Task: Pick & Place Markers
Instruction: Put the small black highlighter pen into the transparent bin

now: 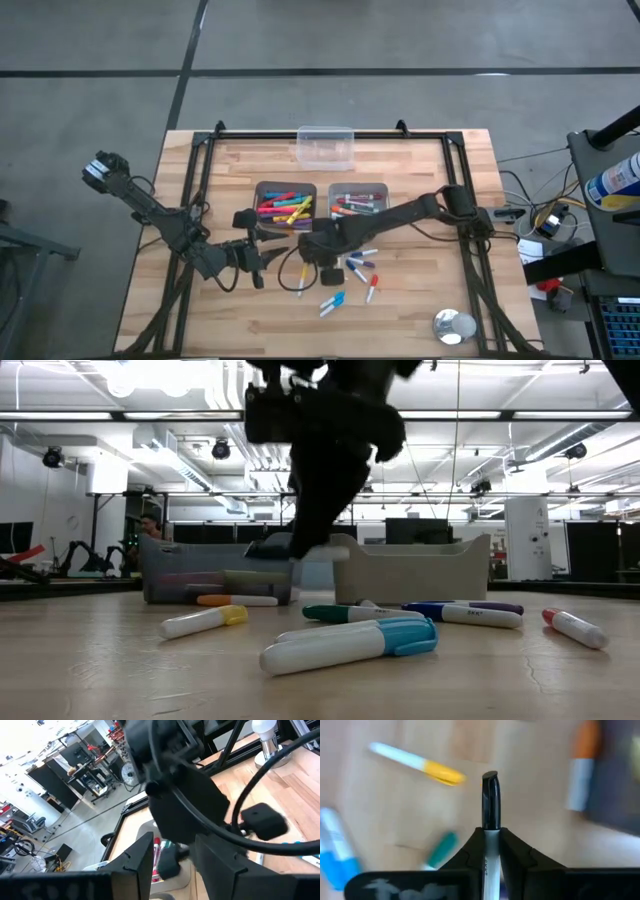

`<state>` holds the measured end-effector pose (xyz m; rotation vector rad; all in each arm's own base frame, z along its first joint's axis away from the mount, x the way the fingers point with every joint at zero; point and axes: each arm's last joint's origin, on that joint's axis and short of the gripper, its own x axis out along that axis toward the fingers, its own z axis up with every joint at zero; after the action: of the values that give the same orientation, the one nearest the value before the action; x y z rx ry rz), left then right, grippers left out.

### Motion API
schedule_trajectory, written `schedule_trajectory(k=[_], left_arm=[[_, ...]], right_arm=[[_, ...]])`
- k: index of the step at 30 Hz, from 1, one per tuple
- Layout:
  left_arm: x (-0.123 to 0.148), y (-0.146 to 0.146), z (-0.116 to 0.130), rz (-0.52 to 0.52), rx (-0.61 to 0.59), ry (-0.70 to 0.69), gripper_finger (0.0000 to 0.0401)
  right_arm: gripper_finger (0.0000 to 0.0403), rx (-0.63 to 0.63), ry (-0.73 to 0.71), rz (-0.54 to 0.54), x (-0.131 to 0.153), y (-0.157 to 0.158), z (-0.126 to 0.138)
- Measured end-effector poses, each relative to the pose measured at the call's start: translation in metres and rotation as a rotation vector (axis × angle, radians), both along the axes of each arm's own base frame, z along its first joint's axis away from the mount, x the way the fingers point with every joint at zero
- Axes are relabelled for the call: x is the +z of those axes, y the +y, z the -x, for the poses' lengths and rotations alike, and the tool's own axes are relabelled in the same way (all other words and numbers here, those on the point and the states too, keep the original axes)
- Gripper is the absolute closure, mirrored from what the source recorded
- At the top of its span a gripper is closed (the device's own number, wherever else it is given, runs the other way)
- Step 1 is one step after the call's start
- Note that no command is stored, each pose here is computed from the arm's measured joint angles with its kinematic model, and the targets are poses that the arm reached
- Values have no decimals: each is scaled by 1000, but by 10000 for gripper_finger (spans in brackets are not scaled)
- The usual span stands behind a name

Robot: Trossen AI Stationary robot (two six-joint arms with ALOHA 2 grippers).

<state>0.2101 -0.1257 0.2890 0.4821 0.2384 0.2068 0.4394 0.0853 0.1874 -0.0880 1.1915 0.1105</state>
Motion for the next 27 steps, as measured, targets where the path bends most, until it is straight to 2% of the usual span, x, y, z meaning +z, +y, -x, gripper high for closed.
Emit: schedule_trajectory(k=[2,7,10,15,21,27], left_arm=[[0,0,0,0,0,0,259],[0,0,0,0,0,0,259],[0,0,0,1,1,0,259],[0,0,0,1,1,1,259],[0,0,0,3,1,0,259],[0,0,0,7,1,-2,259]], right_arm=[[371,-3,6,103,11,-4,0],[370,-40,12,440,36,-24,-2],[370,-113,23,544,45,-46,-3],[369,-199,40,580,52,-88,-6],[369,-281,66,592,50,-153,-4],[369,-357,0,478,52,-217,1]])
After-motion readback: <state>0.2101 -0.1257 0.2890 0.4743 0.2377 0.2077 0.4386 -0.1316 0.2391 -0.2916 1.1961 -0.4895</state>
